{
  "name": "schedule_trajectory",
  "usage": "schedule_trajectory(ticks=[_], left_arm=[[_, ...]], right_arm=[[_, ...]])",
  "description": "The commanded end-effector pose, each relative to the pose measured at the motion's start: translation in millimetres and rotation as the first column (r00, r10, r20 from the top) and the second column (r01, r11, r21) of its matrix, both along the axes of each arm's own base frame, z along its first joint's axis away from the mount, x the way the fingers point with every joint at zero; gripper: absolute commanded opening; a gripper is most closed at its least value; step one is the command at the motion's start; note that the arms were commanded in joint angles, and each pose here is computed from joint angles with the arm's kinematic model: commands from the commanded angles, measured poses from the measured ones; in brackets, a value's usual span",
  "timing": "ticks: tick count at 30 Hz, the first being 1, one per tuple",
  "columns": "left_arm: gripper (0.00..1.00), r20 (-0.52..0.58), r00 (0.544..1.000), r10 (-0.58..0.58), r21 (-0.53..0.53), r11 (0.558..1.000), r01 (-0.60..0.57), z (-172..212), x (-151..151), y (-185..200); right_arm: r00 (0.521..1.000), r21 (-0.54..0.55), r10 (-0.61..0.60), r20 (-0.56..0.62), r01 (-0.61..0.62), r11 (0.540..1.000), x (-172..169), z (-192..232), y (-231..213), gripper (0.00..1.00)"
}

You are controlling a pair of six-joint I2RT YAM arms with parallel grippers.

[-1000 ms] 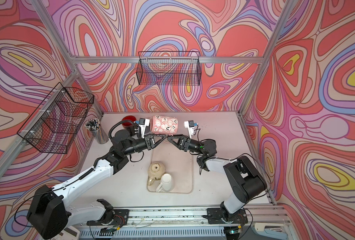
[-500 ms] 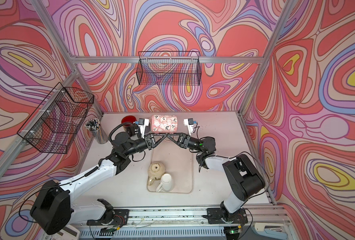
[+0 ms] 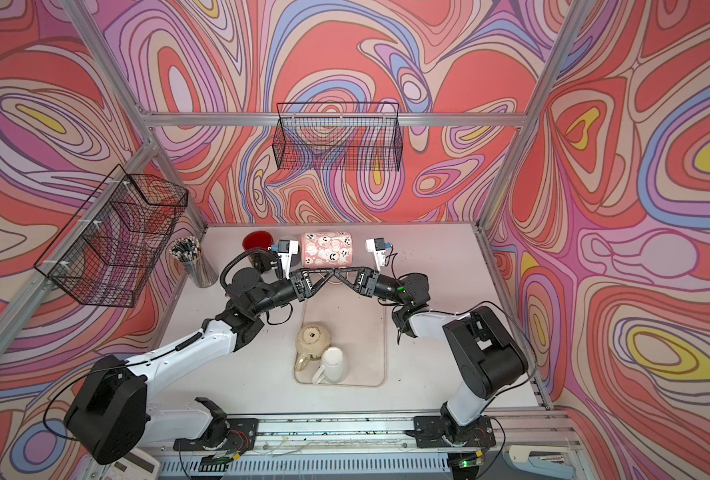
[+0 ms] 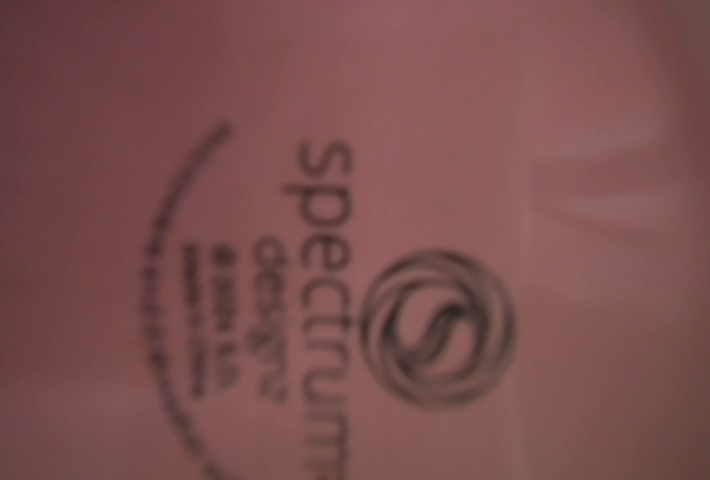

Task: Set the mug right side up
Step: 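Close the right gripper on the pink mug's rim beside the left gripper, then carry the pink mug upright with the right gripper while the left withdraws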

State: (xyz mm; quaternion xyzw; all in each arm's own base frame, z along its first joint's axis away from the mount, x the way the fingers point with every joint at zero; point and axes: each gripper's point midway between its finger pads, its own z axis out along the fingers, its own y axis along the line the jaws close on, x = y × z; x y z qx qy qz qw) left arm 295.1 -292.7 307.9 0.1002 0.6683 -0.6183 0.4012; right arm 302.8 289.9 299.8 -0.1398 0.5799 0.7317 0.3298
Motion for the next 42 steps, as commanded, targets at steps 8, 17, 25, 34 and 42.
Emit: schedule_trajectory(ticks=[8, 17, 25, 34, 42], left_arm=[[0.64, 0.038, 0.996, 0.076, 0.056, 0.995, -0.078, 6, -8, 16], [0.84, 0.09, 0.983, 0.158, 0.157, 0.973, -0.171, 14, -18, 39], [0.9, 0.135, 0.966, 0.219, 0.279, 0.927, -0.25, 18, -29, 63], [0.96, 0.183, 0.931, 0.317, 0.467, 0.805, -0.366, 16, -32, 98], [0.98, 0.168, 0.923, 0.345, 0.679, 0.639, -0.362, -10, -28, 121]], right_arm=[[0.995, 0.046, -0.054, 0.084, 0.05, 0.998, -6, 15, -13, 0.0], [0.995, -0.024, -0.104, -0.004, 0.104, 0.994, 6, -6, -25, 0.0], [0.978, -0.247, -0.209, -0.012, 0.2, 0.948, 17, -19, -30, 0.0], [0.917, -0.564, -0.384, 0.107, 0.374, 0.736, 26, -20, -62, 0.0], [0.866, -0.693, -0.446, 0.227, 0.465, 0.551, 40, -15, -87, 0.0]])
